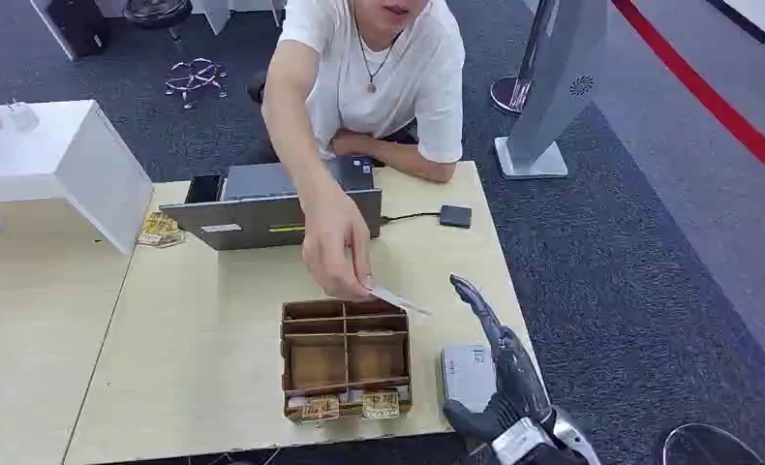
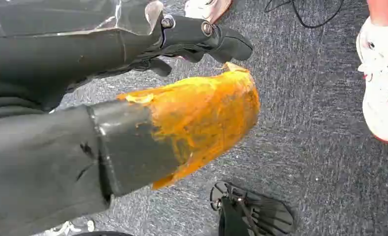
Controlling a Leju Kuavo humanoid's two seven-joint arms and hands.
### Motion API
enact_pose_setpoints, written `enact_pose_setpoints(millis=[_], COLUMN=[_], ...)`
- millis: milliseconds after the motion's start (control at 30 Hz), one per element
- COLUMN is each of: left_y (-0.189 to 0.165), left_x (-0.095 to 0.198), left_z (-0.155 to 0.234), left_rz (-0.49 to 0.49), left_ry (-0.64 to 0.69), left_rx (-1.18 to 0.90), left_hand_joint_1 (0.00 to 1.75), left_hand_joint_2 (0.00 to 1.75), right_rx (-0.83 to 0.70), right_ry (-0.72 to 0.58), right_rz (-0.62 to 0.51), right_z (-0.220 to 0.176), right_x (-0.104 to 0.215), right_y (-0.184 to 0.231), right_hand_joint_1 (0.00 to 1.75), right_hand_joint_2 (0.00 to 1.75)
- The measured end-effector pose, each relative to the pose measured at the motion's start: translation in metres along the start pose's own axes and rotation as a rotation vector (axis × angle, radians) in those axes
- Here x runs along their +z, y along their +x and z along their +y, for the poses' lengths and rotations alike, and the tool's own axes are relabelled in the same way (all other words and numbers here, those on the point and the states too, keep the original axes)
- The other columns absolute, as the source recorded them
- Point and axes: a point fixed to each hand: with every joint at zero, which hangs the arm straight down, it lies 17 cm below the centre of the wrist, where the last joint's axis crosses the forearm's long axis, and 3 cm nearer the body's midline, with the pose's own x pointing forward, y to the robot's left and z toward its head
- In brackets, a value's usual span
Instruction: Pass the card to the sensor for recognition and then transmit it.
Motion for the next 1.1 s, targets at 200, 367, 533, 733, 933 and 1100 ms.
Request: enact_pose_setpoints(millis=[200,367,533,733,933,1100], left_y=[-0.001,-0.003,-0.004,-0.002,0.000,0.002], left_x=[0.000,0.001,0.003,0.006,0.007,0.009], left_z=[-0.001,-0.002,-0.008,-0.017,-0.022,-0.026], left_rz=[0.003,0.012,0.015,0.001,-0.010,-0.020], left_ry=[-0.008,-0.011,-0.020,-0.039,-0.053,-0.063], left_rx=[-0.031,-0.052,-0.059,-0.055,-0.053,-0.054], left_hand_joint_1=[0.00,0.00,0.00,0.00,0.00,0.00], left_hand_joint_2=[0.00,0.00,0.00,0.00,0.00,0.00], right_rx=[0.446,0.710,0.868,1.012,1.029,1.033], right_ry=[-0.101,-0.067,-0.074,-0.157,-0.186,-0.195], right_rz=[-0.123,-0.247,-0.297,-0.233,-0.264,-0.282], right_z=[-0.013,0.005,0.004,-0.021,-0.030,-0.032], right_x=[-0.012,-0.018,-0.029,-0.047,-0.053,-0.054], right_y=[0.020,0.039,0.050,0.054,0.064,0.070], right_hand_joint_1=[0.00,0.00,0.00,0.00,0.00,0.14], right_hand_joint_2=[1.75,1.75,1.75,1.75,1.75,1.75])
